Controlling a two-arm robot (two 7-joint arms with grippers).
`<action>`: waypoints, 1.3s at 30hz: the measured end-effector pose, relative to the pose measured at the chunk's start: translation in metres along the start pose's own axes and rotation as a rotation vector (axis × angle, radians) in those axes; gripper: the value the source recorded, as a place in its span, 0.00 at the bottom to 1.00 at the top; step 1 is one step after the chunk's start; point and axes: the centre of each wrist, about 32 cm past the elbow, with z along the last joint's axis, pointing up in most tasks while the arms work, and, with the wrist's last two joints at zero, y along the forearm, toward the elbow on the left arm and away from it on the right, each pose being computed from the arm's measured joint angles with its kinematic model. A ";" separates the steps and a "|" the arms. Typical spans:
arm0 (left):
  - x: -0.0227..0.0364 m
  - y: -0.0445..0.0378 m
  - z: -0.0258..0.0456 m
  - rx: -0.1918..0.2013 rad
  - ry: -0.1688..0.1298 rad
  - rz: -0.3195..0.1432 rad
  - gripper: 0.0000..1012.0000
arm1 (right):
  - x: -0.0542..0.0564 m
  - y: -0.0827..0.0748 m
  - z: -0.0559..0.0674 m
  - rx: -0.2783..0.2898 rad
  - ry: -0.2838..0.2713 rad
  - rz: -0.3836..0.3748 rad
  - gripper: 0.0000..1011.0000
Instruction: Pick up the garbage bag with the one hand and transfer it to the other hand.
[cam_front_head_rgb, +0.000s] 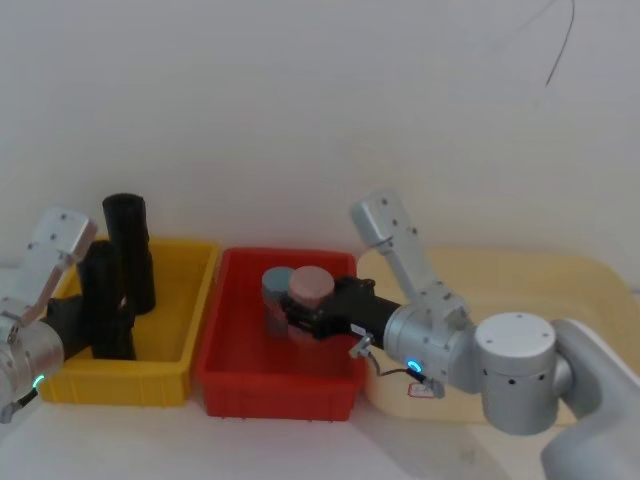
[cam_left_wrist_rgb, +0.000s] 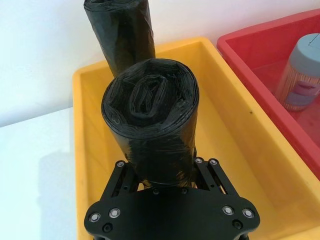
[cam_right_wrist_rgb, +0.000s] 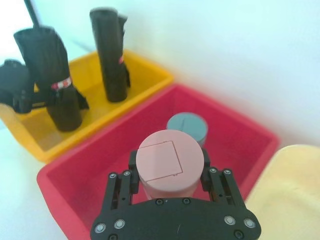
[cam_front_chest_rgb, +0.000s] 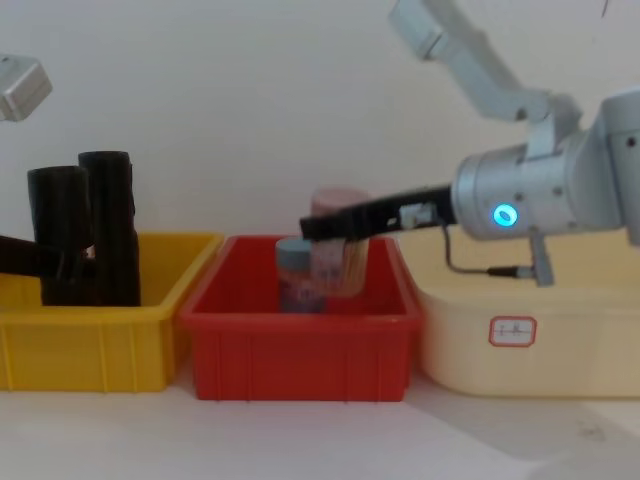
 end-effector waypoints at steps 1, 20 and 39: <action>0.0000 0.0000 0.0000 0.000 0.000 0.000 0.41 | 0.000 -0.003 0.003 0.014 -0.006 -0.005 0.64; 0.0000 0.0000 -0.0001 0.001 0.000 0.000 0.41 | 0.010 -0.074 0.030 0.179 -0.092 -0.241 0.64; 0.0000 0.0000 -0.0001 0.000 0.000 0.000 0.41 | 0.060 -0.086 0.006 0.069 -0.040 -0.493 0.64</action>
